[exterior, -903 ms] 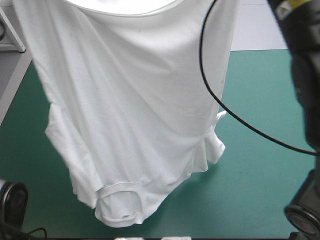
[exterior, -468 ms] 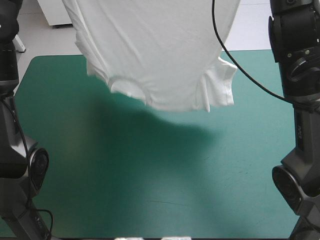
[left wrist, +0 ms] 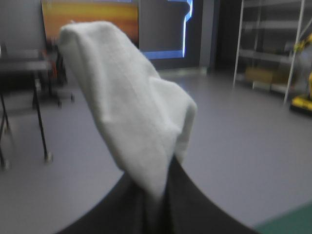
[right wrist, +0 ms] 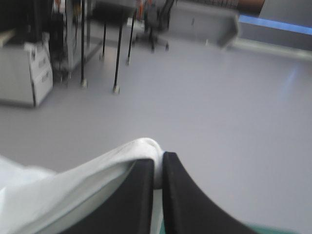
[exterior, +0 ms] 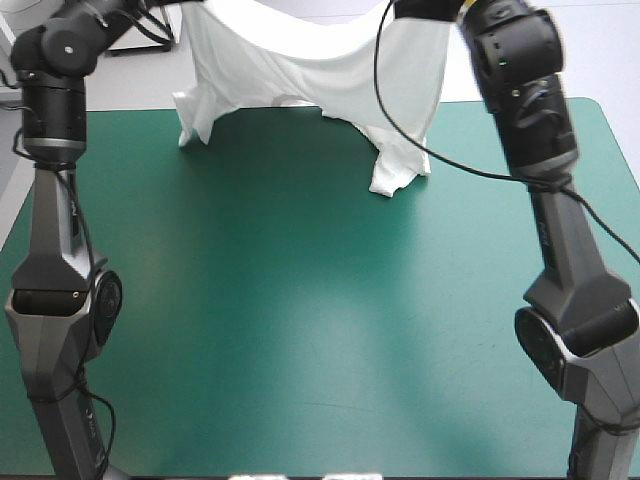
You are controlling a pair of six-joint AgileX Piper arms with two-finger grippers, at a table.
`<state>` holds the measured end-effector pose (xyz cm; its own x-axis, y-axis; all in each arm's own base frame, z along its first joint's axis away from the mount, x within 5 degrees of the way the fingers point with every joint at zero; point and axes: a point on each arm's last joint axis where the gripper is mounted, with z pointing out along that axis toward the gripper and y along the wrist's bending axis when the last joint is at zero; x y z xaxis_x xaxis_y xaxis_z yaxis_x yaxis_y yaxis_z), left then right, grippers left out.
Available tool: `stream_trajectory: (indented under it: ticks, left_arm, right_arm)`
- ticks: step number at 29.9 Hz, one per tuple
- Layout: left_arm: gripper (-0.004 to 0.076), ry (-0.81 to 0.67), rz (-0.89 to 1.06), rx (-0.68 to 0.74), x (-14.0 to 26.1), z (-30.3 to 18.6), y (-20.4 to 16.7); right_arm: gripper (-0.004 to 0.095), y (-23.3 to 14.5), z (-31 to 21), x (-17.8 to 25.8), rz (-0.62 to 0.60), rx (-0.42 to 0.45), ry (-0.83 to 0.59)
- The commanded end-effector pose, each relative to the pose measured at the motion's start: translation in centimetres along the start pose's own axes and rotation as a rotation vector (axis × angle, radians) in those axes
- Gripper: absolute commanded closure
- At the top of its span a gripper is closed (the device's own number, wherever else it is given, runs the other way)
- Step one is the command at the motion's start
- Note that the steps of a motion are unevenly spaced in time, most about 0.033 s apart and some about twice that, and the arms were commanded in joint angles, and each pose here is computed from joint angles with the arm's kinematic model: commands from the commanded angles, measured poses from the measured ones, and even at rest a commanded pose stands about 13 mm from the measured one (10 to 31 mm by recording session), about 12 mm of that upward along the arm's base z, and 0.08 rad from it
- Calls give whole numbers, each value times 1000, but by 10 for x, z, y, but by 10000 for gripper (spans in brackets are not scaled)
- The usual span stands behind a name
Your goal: Fold the cloth
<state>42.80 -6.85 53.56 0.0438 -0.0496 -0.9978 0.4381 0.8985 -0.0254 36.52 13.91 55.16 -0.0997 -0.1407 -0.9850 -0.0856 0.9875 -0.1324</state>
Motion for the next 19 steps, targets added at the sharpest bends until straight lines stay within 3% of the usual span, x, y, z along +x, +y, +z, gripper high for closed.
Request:
stream_trajectory:
  ticks: [1,3,9,12,16,19]
  left_arm:
    - [733,165,-56,-73,17,0,8]
    - [733,305,-64,-102,42,9,15]
    - [733,541,-99,-132,80,16,23]
    - [733,695,-87,-172,93,9,26]
    - [733,716,-103,-231,90,2,28]
    - [733,745,-75,-280,88,-6,29]
  right_arm:
    - [925,3,11,16,-20,-3,111]
    - [925,12,28,37,-30,-11,213]
    - [925,25,58,86,-63,16,466]
    - [925,30,64,95,21,-54,512]
    - [925,36,66,107,24,-146,582]
    - [925,37,64,124,-6,-149,666]
